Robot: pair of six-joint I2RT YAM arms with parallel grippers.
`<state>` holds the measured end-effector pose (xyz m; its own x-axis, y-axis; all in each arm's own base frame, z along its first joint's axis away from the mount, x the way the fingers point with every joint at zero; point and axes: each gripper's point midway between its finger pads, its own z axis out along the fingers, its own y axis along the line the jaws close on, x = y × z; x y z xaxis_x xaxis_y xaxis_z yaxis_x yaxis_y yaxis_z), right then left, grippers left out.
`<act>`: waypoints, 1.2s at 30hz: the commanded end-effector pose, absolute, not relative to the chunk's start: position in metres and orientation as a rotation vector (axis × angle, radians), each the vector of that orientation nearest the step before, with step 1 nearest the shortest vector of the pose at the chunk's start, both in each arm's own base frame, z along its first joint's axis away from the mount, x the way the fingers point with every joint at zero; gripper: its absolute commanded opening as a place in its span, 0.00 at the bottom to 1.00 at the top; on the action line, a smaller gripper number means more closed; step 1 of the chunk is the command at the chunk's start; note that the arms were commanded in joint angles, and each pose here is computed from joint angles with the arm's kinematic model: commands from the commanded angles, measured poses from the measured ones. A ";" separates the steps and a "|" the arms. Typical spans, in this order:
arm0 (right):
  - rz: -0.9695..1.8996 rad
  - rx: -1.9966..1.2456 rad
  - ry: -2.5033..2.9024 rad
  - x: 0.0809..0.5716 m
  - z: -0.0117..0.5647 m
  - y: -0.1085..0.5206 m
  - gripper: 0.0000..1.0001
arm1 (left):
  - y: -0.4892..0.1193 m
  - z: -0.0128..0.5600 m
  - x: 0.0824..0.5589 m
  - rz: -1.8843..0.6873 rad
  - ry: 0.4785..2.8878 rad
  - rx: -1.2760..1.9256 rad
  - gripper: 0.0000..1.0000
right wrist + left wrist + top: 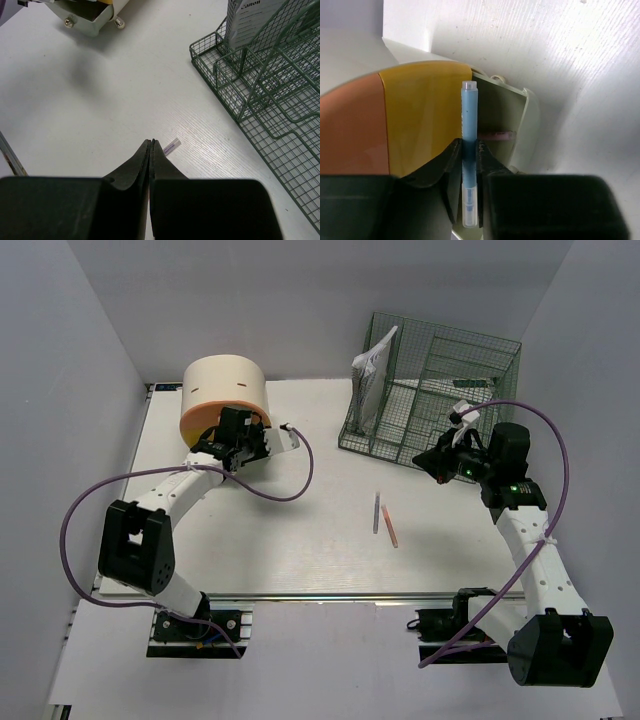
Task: Organize the desk
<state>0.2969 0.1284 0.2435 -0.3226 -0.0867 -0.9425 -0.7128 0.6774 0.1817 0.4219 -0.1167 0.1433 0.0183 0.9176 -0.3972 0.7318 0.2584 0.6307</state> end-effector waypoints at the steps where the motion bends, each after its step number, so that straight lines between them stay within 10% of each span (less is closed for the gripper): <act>1: 0.718 -0.668 1.764 0.297 0.251 0.129 0.00 | -0.119 0.164 0.432 0.320 1.697 1.479 0.28; 4: 0.724 -0.668 1.768 0.297 0.250 0.130 0.00 | -0.118 0.165 0.434 0.330 1.706 1.463 0.49; 14: 0.737 -0.717 1.761 0.293 0.245 0.132 0.00 | -0.118 0.201 0.439 0.356 1.666 1.382 0.50; 20: 0.867 -0.939 1.704 0.270 0.230 0.148 0.32 | -0.146 0.254 0.416 0.068 1.707 1.044 0.38; 24: 0.780 -0.935 1.764 0.280 0.221 0.147 0.39 | -0.162 0.270 0.384 -0.254 1.776 0.728 0.00; 32: 0.608 -1.080 2.101 0.273 0.148 0.167 0.40 | -0.178 0.228 0.325 -0.648 1.895 0.419 0.00; 34: 0.473 -1.069 2.174 0.278 0.130 0.157 0.42 | -0.171 0.217 0.319 -0.629 1.909 0.370 0.17; 36: 0.422 -1.077 2.230 0.276 0.113 0.159 0.44 | -0.160 0.224 0.317 -0.598 1.875 0.281 0.56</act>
